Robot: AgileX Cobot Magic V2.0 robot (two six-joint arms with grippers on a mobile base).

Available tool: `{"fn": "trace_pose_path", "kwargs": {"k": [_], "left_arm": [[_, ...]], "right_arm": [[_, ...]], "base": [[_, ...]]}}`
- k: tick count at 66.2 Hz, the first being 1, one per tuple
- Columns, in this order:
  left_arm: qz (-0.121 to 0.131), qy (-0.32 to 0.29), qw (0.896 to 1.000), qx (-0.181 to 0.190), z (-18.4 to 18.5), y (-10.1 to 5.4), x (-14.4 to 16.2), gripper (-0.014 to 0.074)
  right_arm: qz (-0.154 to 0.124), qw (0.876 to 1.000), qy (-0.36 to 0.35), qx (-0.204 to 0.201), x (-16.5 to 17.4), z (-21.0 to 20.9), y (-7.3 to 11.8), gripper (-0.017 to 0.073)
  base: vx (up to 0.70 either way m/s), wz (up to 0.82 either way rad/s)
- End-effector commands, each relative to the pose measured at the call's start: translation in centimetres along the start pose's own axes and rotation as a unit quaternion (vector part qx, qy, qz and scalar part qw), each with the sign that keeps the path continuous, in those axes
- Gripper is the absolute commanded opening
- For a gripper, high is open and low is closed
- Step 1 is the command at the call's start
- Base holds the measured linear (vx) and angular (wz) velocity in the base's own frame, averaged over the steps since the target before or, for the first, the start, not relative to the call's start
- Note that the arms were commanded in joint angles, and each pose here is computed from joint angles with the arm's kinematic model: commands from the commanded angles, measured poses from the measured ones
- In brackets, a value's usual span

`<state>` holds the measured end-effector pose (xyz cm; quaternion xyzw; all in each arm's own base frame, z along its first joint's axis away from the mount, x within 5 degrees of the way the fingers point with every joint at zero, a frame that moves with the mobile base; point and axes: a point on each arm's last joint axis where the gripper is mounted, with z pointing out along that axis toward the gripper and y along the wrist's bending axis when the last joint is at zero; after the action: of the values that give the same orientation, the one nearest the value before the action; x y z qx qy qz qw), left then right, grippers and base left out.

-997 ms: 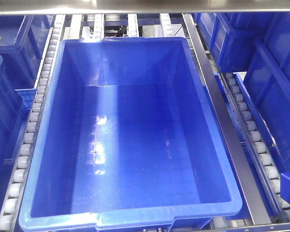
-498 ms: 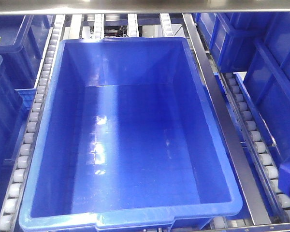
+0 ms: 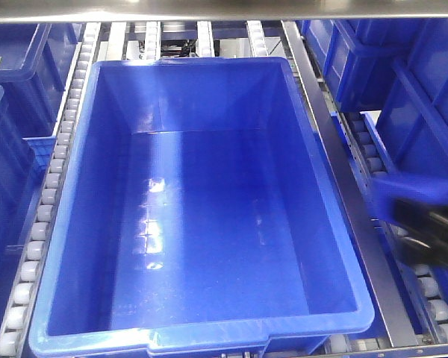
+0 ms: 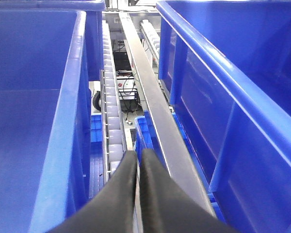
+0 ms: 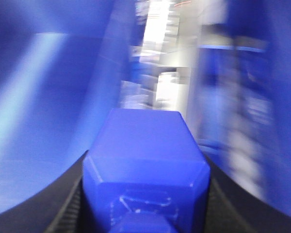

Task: Pour parts from conveyor to right shelf
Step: 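Swing the right gripper with the block over the bin and lower it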

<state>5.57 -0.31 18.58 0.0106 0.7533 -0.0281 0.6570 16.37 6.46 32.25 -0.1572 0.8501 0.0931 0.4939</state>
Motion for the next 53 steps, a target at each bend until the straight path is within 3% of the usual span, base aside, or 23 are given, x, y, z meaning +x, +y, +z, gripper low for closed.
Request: {"fn": "trace_pose_path", "kwargs": {"k": [1, 18, 34, 53], "left_arm": [[-0.008, -0.052, 0.999, 0.005, -0.3, -0.1, -1.4, -0.0006], [-0.008, -0.052, 0.999, 0.005, -0.3, -0.1, -1.4, -0.0006], [-0.008, -0.052, 0.999, 0.005, -0.3, -0.1, -1.4, -0.0006], [-0.008, -0.052, 0.999, 0.005, -0.3, -0.1, -1.4, -0.0006]], "right_arm": [[-0.022, 0.999, -0.035, -0.029, -3.4, 1.5, 1.4, -0.0002], [-0.025, 0.996, 0.05, -0.073, -7.3, 8.4, 4.8, -0.0002], [-0.035, 0.988, 0.125, -0.088, -8.7, 14.4, 7.2, -0.0002], [-0.052, 0.963, 0.246, -0.095, -8.9, 21.2, 9.9, -0.0002]], "base": [[0.0, 0.0], [0.0, 0.0], [0.0, 0.0], [0.0, 0.0]]}}
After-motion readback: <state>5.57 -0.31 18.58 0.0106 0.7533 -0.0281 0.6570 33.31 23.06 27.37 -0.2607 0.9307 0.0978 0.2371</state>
